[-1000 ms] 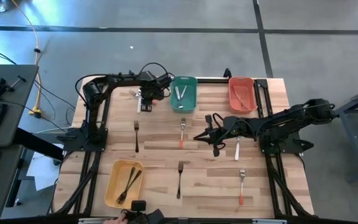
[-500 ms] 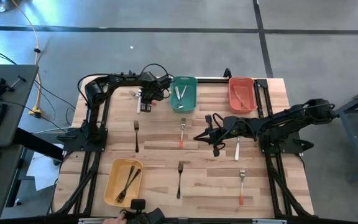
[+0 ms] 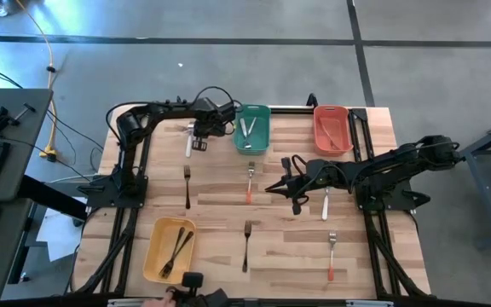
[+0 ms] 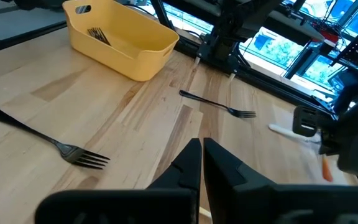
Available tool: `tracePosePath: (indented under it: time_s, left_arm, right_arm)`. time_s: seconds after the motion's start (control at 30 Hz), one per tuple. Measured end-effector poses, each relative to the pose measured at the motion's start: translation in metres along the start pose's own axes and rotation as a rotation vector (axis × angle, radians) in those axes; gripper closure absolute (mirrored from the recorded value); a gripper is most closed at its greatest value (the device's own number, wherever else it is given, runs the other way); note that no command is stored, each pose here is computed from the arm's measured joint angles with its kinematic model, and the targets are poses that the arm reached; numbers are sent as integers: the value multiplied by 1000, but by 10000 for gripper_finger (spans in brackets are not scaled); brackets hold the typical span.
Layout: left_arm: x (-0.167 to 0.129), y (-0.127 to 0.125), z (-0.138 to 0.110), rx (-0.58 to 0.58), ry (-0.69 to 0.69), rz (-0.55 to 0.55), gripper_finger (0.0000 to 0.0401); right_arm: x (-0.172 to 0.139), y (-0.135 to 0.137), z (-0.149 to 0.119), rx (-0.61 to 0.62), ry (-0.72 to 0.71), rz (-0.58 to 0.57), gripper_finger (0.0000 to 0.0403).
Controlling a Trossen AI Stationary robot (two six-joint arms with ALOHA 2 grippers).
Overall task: Sort silverware by color (type)
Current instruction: Put the orange fork into the orange bin
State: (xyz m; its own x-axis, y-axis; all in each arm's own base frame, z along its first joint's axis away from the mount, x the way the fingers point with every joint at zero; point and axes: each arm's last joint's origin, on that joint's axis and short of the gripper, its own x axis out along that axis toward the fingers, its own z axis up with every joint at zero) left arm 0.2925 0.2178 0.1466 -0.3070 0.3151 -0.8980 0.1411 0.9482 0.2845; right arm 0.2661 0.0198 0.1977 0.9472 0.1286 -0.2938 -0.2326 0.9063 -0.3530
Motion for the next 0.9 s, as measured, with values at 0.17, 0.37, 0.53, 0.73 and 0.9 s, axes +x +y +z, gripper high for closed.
tracePosePath:
  time_s: [0.17, 0.37, 0.53, 0.73, 0.9]
  left_arm:
    - [-22, 0, -4, -8, -33, 42, 398]
    - [-61, -2, -21, -67, -121, 103, 399]
    - [-101, -5, -40, -200, -264, 157, 400]
    - [-129, -12, -55, -549, -502, -82, 400]
    - [-139, -12, -48, -810, -617, -140, 400]
  right_arm:
    - [0, 0, -1, 16, 7, 3, 403]
    - [0, 0, -1, 16, 9, 3, 403]
    - [0, 0, -1, 17, 10, 3, 403]
    - [0, 0, -1, 27, 13, 4, 403]
    - [0, 0, -1, 61, 15, 5, 403]
